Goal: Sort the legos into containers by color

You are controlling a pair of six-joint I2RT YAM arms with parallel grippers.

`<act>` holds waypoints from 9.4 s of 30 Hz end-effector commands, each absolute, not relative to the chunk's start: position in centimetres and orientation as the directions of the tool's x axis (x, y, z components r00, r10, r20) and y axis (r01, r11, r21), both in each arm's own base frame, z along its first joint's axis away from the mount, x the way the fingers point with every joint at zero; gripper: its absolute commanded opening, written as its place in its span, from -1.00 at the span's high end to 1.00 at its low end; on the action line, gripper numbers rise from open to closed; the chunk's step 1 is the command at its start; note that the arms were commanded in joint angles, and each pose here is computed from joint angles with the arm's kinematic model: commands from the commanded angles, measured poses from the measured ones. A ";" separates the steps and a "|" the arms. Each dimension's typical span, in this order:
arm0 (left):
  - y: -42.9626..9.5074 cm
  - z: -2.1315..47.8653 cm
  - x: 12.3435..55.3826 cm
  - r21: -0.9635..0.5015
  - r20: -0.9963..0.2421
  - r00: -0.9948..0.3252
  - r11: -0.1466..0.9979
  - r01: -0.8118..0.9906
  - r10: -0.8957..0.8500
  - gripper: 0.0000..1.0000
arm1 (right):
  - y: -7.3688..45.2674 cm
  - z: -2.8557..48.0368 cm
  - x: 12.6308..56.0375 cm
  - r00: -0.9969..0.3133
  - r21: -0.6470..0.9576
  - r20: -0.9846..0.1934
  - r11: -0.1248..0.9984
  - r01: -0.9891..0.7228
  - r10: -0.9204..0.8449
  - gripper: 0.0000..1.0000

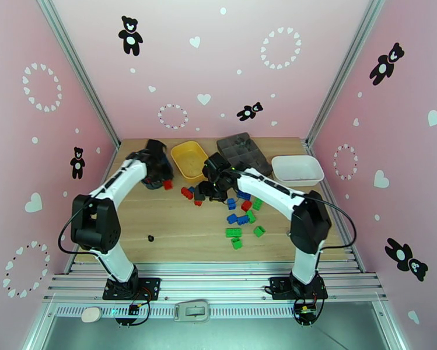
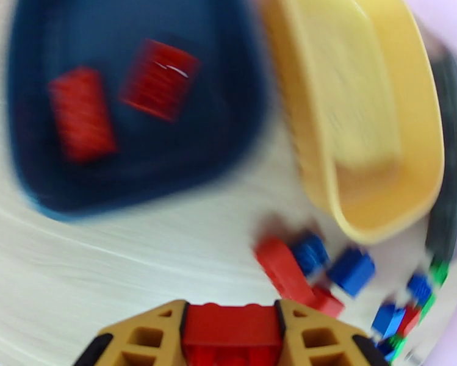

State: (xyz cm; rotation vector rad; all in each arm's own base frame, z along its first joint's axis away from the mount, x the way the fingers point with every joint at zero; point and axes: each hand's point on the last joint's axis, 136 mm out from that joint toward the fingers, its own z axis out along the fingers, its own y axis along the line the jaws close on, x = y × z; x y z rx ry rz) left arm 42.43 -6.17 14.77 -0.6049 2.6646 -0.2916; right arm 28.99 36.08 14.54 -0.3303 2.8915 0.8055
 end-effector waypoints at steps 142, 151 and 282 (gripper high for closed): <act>-20.6 12.0 34.7 -0.189 -0.311 -0.950 0.981 0.031 -0.030 -0.46 | 25.6 13.6 27.3 -0.981 0.361 -0.177 0.922 -0.136 -0.075 -0.57; -23.6 6.8 34.1 -0.099 -0.213 -0.972 0.988 0.120 0.097 -0.44 | 22.8 12.8 25.0 -0.986 0.336 -0.165 0.938 -0.088 -0.033 -0.60; -19.6 11.1 30.3 -0.406 -0.177 -0.882 0.848 -0.339 -0.437 -0.59 | 22.6 4.3 15.5 -0.944 0.045 0.060 0.945 -0.323 -0.325 0.40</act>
